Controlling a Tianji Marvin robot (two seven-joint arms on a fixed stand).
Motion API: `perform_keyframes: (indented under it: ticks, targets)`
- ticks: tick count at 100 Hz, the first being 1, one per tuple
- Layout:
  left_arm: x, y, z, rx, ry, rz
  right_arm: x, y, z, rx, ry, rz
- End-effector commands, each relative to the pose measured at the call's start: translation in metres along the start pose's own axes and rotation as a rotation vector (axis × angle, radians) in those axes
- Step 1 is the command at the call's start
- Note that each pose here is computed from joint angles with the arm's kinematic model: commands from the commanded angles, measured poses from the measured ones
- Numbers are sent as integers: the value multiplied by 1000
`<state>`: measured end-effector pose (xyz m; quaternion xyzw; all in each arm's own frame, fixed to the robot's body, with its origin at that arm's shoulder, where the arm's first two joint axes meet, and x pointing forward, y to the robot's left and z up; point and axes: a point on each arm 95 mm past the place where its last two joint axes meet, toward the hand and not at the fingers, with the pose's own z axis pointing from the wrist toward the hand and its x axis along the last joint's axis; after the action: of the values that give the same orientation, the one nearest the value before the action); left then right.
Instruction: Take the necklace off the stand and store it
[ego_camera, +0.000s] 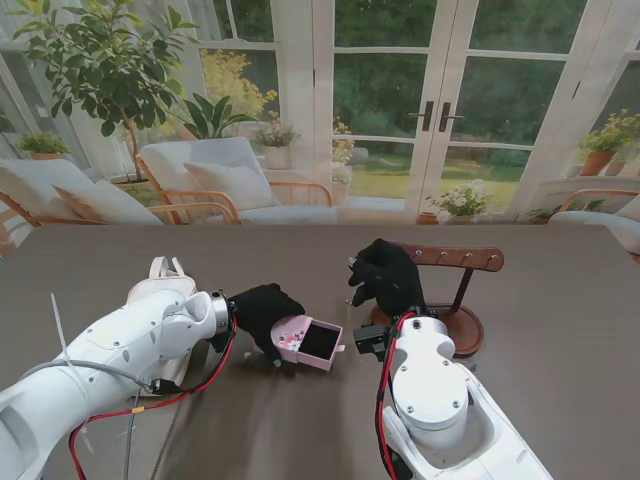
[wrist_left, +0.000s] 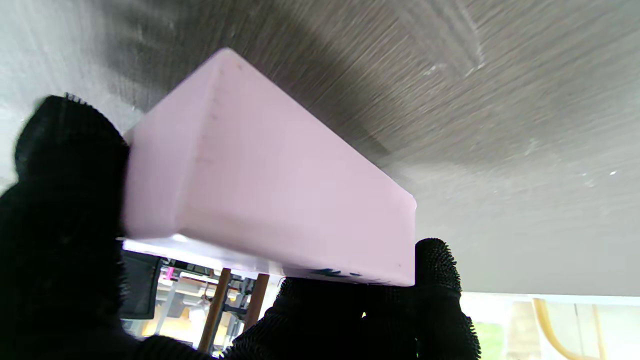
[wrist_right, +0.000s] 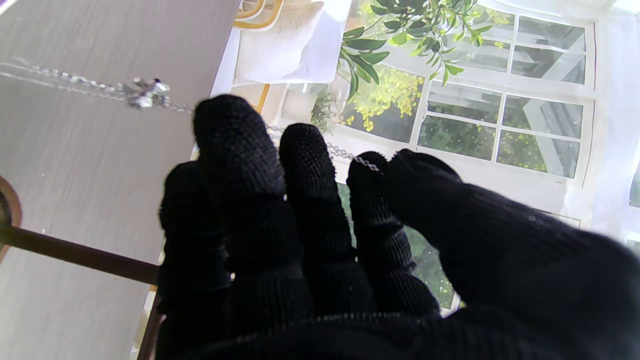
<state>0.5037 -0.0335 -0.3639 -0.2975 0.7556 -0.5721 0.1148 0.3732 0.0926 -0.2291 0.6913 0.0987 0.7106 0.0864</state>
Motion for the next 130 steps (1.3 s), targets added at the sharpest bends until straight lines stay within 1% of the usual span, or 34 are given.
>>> perform_keyframes:
  ticks: [1,27,74,108,130]
  targets:
    - [5,-4,2,-8,13,13,7,-6,-2,25,12,9]
    - [15,-16,-1,-2,27,23,13,-11,-5,44,21,8]
    - [27,-32,-5,61,37,6,15,-17,-5,62,19,3]
    - [36,-43,-7,96,56,-26,8,-23,0,81,1,-18]
    - [41,-49,-11,110,59,-21,1,-23,5,86,-19,-34]
